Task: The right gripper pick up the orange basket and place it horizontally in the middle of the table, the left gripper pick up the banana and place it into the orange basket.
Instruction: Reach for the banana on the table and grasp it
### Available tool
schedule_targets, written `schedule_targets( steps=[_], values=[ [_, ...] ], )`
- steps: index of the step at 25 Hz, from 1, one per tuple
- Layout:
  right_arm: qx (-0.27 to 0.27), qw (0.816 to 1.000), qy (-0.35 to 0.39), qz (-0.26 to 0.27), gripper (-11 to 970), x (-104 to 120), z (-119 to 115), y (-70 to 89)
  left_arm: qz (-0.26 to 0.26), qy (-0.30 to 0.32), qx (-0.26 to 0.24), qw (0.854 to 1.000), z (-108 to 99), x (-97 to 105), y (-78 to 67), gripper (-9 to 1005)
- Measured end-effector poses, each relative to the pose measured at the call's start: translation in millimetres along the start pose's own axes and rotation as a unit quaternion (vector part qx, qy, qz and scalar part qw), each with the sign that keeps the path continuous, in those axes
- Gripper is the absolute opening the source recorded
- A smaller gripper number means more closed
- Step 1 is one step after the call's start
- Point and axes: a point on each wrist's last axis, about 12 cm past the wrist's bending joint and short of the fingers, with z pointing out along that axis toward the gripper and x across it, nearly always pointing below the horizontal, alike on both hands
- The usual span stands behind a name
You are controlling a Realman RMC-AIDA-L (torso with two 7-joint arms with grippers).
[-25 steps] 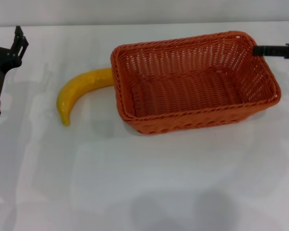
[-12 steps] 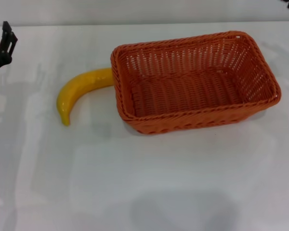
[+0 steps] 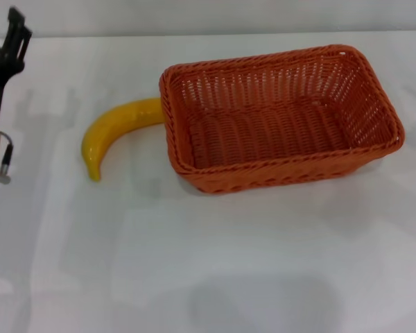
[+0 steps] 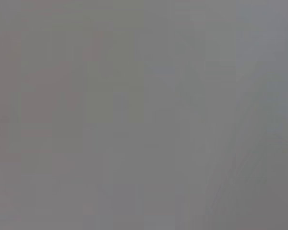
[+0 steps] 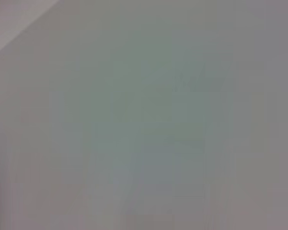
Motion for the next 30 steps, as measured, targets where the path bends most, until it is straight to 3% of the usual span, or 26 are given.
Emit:
schedule_targets(
  steps=[3, 6, 7, 8, 12, 15, 19, 23, 25, 30],
  values=[
    [0.009, 1.0, 0.006, 0.008, 857, 4, -6, 1.3, -0.086, -0.029, 0.051, 0.995, 2, -11, -4.8, 832],
    [0.014, 1.0, 0.01, 0.011, 857, 6, -10, 1.3, -0.189, -0.061, 0.119, 0.973, 5, -30, -3.6, 832],
    [0.02, 1.0, 0.013, 0.011, 857, 6, -12, 0.7, -0.223, -0.08, 0.162, 0.958, 7, -41, -4.9, 832],
    [0.02, 1.0, 0.013, 0.011, 857, 6, -12, 0.7, -0.223, -0.08, 0.162, 0.958, 7, -41, -4.9, 832],
    [0.032, 0.999, 0.021, 0.01, 857, 8, -16, -1.4, -0.271, -0.093, 0.276, 0.917, 17, -67, -10.2, 833],
    [0.037, 0.999, 0.026, 0.011, 857, 9, -17, -2.3, -0.29, -0.061, 0.351, 0.888, 31, -82, -15.0, 833],
    [0.042, 0.999, 0.031, 0.014, 857, 11, -17, -2.5, -0.258, 0.007, 0.461, 0.849, 52, -99, -29.8, 833],
    [0.048, 0.998, 0.039, 0.015, 857, 13, -18, -3.5, -0.174, 0.098, 0.54, 0.817, 73, -108, -43.6, 833],
    [0.05, 0.998, 0.043, 0.015, 857, 14, -18, -4.1, -0.129, 0.134, 0.561, 0.807, 82, -112, -47.8, 832],
    [0.057, 0.997, 0.053, 0.02, 857, 19, -18, -4.7, -0.033, 0.204, 0.559, 0.803, 102, -127, -53.1, 829]
  ],
)
